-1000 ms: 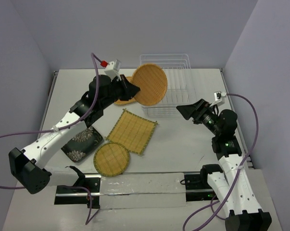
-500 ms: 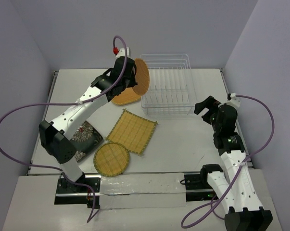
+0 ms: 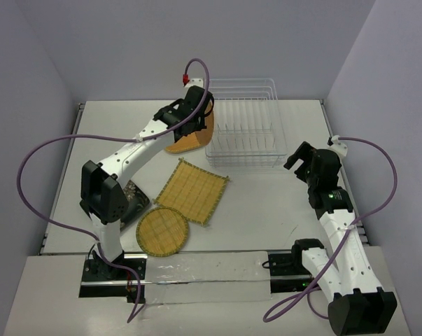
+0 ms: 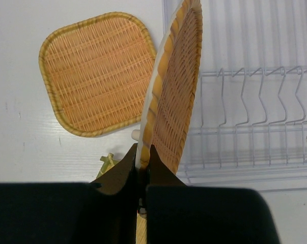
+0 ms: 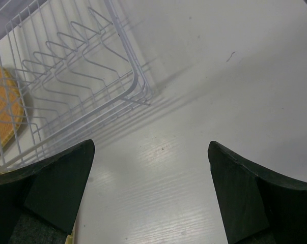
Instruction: Load the plates into the dish rack
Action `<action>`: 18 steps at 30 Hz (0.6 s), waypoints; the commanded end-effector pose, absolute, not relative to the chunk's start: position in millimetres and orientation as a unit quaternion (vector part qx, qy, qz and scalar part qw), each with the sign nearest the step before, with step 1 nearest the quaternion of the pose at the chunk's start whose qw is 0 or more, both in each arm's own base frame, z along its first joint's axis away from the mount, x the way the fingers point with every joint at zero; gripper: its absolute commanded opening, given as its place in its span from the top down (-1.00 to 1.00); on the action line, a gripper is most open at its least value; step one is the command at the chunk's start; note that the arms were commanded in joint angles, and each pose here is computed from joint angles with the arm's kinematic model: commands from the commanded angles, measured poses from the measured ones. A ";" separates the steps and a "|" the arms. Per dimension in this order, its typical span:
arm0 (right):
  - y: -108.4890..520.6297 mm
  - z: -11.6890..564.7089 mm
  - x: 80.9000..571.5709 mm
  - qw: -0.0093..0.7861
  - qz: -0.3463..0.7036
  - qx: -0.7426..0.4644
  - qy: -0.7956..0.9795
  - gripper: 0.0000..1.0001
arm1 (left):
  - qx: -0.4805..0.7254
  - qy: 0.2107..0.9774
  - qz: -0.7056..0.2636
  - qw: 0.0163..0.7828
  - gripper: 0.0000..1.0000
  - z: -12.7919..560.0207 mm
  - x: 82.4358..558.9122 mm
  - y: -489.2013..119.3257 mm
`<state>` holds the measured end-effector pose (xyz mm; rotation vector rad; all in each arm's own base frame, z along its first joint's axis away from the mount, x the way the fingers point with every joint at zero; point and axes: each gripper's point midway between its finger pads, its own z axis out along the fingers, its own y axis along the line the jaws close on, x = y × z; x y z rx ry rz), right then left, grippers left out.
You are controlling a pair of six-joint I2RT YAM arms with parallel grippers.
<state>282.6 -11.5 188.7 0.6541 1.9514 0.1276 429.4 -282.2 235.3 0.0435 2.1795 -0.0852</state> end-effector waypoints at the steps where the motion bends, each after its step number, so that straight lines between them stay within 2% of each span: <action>1: -18.6 207.4 286.5 0.535 0.042 0.276 0.798 -0.99 | 0.008 0.864 -0.052 0.500 1.00 267.6 437.8 -292.6; 8: -18.0 201.1 286.4 0.528 0.042 0.276 0.802 -0.99 | 0.000 0.868 -0.057 0.493 1.00 261.6 439.7 -300.7; 18: -19.4 194.0 283.3 0.524 0.039 0.282 0.802 -0.99 | -0.047 0.882 0.001 0.470 1.00 232.8 440.2 -297.8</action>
